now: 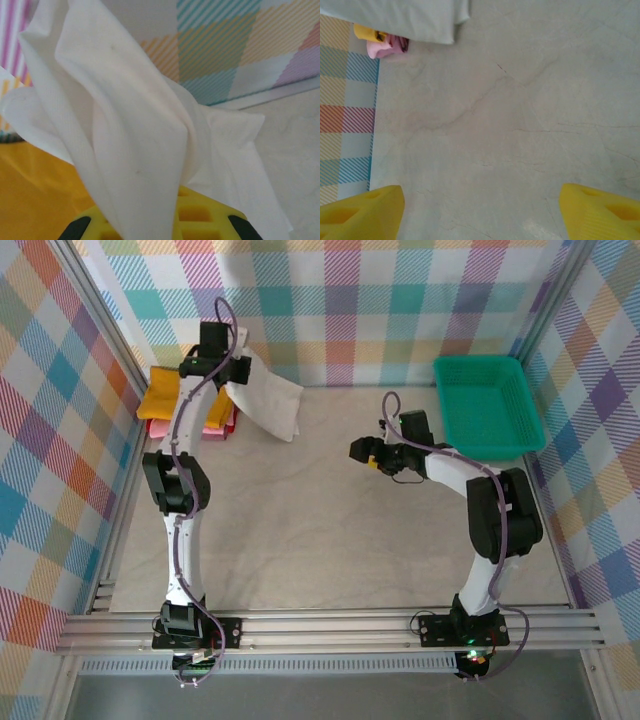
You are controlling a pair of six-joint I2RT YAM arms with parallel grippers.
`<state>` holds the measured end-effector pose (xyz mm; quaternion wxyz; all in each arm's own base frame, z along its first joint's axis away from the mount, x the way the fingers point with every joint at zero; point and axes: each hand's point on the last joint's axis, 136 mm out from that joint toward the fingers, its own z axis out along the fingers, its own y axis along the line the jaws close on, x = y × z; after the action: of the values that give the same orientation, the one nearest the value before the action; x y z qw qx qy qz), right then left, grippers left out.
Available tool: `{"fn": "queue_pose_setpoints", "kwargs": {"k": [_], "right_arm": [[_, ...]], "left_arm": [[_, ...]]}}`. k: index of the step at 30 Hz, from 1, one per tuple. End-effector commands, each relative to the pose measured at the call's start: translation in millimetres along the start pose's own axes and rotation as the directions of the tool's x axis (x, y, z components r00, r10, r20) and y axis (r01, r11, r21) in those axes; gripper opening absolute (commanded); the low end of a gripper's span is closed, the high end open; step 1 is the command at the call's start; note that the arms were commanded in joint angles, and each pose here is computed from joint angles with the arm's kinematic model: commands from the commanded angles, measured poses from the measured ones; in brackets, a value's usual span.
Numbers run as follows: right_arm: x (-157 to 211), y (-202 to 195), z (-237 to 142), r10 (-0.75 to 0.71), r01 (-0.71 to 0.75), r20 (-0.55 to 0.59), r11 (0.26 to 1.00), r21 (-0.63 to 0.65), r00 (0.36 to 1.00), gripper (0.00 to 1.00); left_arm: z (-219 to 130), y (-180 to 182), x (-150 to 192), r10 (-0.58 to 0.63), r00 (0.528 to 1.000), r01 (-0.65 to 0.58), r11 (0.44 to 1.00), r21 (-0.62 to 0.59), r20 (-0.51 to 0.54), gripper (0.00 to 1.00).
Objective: Fold and stack the t-shirts
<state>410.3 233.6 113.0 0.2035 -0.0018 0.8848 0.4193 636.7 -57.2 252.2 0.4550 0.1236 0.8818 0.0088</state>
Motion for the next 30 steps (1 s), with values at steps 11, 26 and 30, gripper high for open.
{"fn": "queue_pose_setpoints", "kwargs": {"k": [11, 26, 30], "right_arm": [[8, -1, 10, 0.039, -0.039, -0.040, 0.999, 0.000, 0.998, 0.83], [12, 14, 12, 0.039, -0.037, -0.054, 0.999, 0.035, 0.998, 0.84], [11, 24, 8, 0.030, -0.028, -0.053, 0.999, 0.026, 0.998, 0.85]], "left_arm": [[-70, 87, -62, -0.130, 0.962, 0.117, 0.991, 0.069, 0.240, 0.00], [-37, 181, -18, -0.200, 0.943, 0.191, 0.980, 0.057, 0.267, 0.00], [-10, 229, 28, -0.164, 0.966, 0.184, 0.979, -0.087, 0.199, 0.00]]}}
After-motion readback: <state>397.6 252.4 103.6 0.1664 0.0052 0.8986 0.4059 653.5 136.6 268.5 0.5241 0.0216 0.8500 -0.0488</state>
